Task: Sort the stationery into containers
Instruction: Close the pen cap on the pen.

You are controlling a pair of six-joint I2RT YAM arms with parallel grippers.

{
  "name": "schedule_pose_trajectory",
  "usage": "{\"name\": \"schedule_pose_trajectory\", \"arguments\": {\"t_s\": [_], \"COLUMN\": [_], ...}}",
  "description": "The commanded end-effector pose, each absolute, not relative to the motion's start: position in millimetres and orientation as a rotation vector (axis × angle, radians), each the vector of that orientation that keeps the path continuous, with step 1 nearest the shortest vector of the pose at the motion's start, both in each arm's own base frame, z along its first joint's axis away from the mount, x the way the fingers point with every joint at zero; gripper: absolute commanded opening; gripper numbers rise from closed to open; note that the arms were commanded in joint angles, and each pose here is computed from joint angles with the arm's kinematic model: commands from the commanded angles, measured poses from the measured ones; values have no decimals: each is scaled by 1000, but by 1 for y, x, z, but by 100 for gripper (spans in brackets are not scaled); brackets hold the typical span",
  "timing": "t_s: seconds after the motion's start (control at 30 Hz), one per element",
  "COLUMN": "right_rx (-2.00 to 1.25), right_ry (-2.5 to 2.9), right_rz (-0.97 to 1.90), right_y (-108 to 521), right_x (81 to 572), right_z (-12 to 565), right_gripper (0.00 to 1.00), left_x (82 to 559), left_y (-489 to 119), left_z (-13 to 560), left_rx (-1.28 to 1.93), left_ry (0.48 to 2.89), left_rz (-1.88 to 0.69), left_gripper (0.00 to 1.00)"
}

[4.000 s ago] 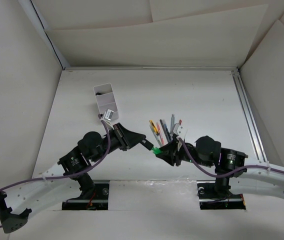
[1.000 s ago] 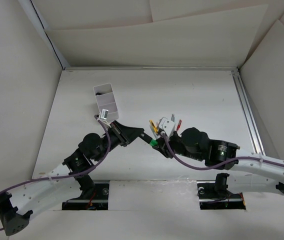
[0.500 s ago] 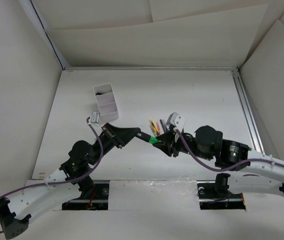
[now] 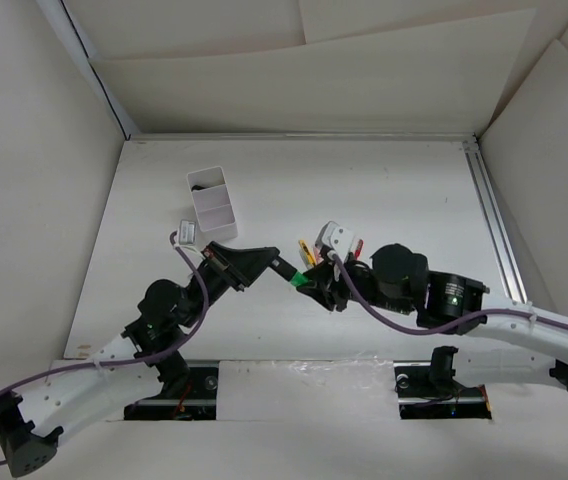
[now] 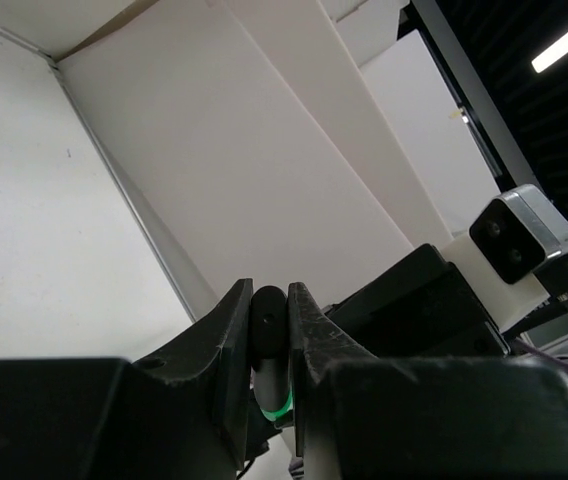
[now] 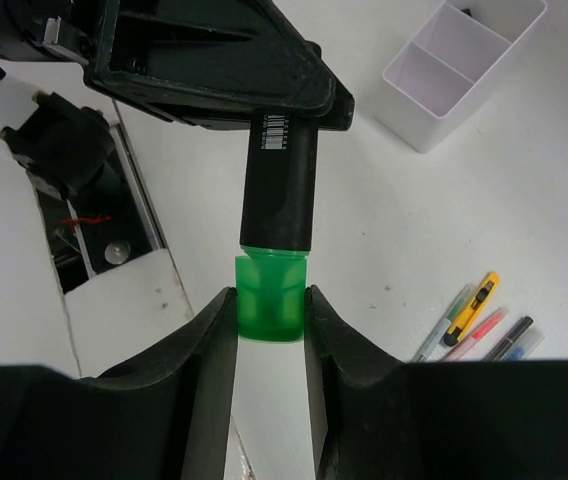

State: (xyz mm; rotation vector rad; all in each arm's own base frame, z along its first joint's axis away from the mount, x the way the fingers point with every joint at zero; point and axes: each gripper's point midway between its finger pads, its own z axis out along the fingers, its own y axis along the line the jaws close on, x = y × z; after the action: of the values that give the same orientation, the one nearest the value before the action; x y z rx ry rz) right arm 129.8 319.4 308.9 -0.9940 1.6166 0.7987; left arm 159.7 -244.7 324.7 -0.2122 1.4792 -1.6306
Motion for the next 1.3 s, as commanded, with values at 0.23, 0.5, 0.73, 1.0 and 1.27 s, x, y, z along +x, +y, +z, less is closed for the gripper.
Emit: {"name": "schedule_pose_trajectory", "arguments": {"t_s": [0.23,0.5,0.73,1.0,1.27], "right_rx": [-726,-661,-704,-722,-738], "right_ry": [1220,1188,1239,1257,1315], "right_rz": [884,854,865,889,892], "right_y": [346,330,337,334,325], "right_x": [155,159,157,151,146], "right_z": [455,480,451,437,410], "right_gripper": [21,21,33,48,50], "left_x": [101,103,110,115,119], "left_y": [-294,-293,-282,-278,-276], "left_z": [273,261,273,274,273], "left_rx": [108,99,59,19,-8], "left_ry": [1808,1861,1843,1850,1853], "left_rz": [-1778,-1735,-1662,-1640,-1613], "left_gripper": [0,0,0,0,0]}}
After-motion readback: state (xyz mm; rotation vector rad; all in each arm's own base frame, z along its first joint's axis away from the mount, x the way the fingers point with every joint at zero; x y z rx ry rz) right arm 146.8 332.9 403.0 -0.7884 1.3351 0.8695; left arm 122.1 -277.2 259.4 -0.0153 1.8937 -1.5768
